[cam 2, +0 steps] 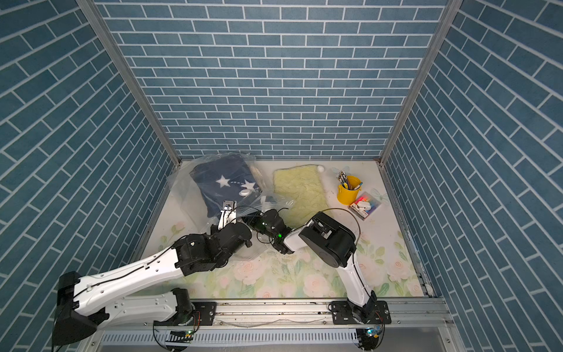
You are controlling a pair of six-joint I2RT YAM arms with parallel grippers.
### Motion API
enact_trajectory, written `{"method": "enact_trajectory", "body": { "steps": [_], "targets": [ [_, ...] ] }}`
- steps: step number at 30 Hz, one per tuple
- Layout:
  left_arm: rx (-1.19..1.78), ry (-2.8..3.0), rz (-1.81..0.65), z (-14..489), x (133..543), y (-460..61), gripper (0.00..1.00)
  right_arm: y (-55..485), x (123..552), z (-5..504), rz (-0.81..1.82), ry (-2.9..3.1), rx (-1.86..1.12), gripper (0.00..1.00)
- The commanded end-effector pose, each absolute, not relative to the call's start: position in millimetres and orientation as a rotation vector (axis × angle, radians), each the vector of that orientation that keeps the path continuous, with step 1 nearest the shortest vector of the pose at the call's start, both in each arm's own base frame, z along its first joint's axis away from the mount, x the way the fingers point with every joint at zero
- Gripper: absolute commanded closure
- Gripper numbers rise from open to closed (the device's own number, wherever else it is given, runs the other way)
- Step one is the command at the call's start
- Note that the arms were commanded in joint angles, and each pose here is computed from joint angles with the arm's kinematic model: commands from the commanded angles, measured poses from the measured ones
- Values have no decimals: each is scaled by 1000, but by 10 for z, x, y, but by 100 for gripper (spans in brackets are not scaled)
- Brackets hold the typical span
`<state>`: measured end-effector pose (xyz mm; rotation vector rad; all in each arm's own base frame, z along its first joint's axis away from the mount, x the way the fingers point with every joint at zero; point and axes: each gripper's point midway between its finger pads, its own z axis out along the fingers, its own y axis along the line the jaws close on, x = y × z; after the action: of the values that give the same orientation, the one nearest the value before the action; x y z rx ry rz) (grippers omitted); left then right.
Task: Take the blanket out of the vacuum bag
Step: Take out the blanket from the vacuum bag.
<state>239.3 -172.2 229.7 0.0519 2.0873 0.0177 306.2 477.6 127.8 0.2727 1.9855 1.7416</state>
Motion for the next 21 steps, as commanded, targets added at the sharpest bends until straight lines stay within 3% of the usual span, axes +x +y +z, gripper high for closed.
{"method": "enact_trajectory", "body": {
  "steps": [1,5,11,15,21],
  "targets": [
    [-45,2022,-43,2457,2336,-1534,90,4862,3074,1351,1812,1950,261,50],
    [-60,1973,-171,2597,2275,-1501,86,4911,3175,1377,1839,1943,272,50],
    [-30,1976,-182,2602,2242,-1484,86,4965,3185,1345,1867,1938,247,62],
    [-25,1980,-191,2608,2243,-1510,86,4971,3213,1389,1866,1931,243,64],
    [-21,1978,-202,2633,2242,-1525,86,4984,3263,1573,1910,1884,208,87]
  ]
}}
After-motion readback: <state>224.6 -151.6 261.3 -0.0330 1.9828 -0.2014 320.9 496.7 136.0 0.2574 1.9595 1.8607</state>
